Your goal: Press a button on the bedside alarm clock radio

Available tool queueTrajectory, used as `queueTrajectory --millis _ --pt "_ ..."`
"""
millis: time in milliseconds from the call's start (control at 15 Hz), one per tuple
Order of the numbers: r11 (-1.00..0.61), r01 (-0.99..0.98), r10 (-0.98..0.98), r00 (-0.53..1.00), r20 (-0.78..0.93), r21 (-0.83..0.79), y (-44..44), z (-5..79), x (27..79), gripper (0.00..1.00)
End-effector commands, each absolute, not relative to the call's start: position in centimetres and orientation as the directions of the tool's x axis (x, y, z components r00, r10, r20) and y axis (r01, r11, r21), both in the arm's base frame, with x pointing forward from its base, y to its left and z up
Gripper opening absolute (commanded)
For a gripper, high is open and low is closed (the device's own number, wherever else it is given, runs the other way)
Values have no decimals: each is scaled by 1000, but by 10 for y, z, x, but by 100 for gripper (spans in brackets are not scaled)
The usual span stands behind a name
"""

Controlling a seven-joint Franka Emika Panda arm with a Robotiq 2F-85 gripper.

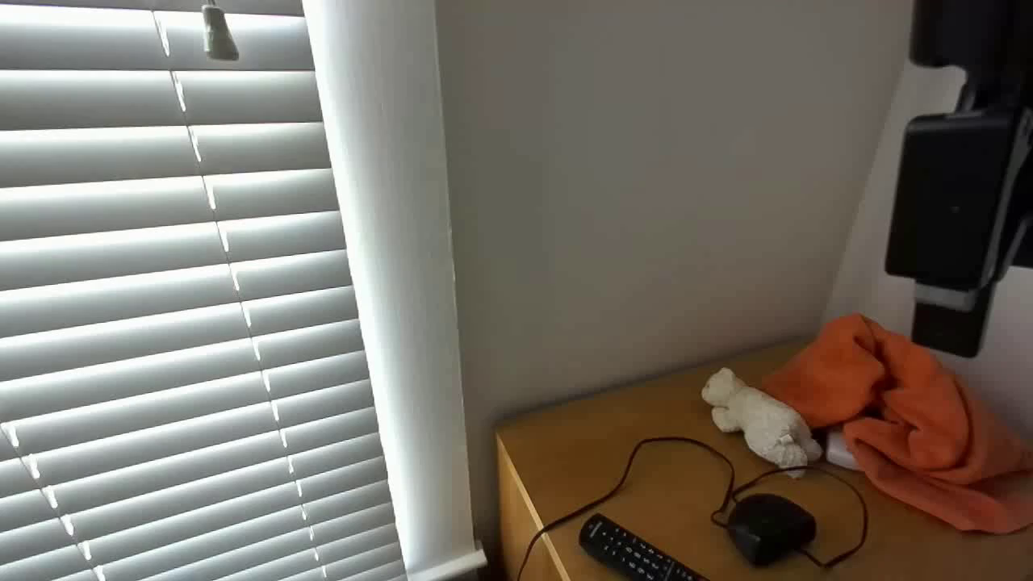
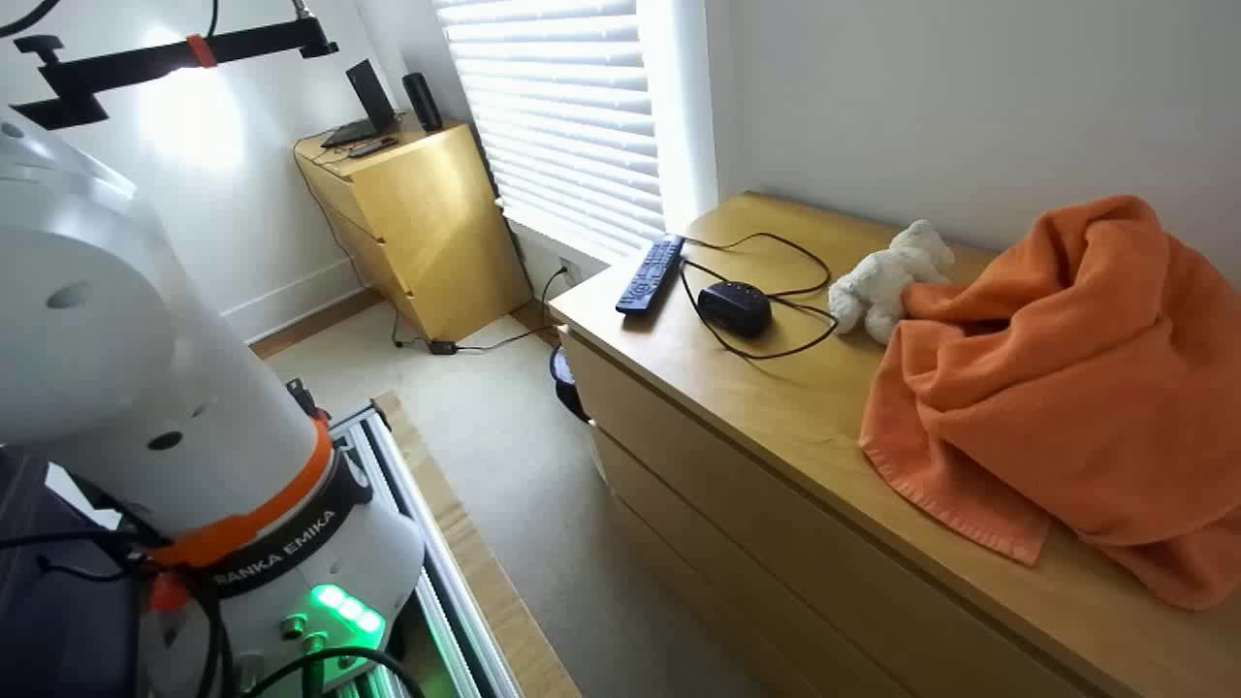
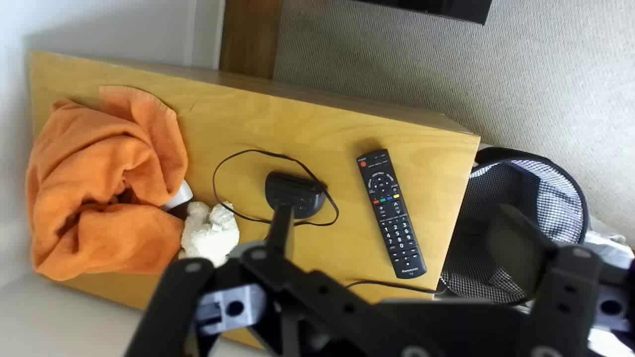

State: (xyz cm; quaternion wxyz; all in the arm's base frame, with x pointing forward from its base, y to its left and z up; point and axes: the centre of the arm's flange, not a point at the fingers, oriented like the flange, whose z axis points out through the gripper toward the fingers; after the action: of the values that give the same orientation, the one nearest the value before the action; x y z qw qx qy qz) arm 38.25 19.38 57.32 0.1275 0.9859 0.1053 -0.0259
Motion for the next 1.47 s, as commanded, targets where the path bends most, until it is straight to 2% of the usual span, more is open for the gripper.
queueTrajectory --millis 0,600,1067,1400 --pt "-945 214 201 976 -78 246 194 573 383 100" --pt "-943 236 225 972 -72 233 190 571 383 100" --pt "-956 238 258 960 106 172 106 523 396 100" --pt "-957 207 235 964 126 203 58 456 381 100"
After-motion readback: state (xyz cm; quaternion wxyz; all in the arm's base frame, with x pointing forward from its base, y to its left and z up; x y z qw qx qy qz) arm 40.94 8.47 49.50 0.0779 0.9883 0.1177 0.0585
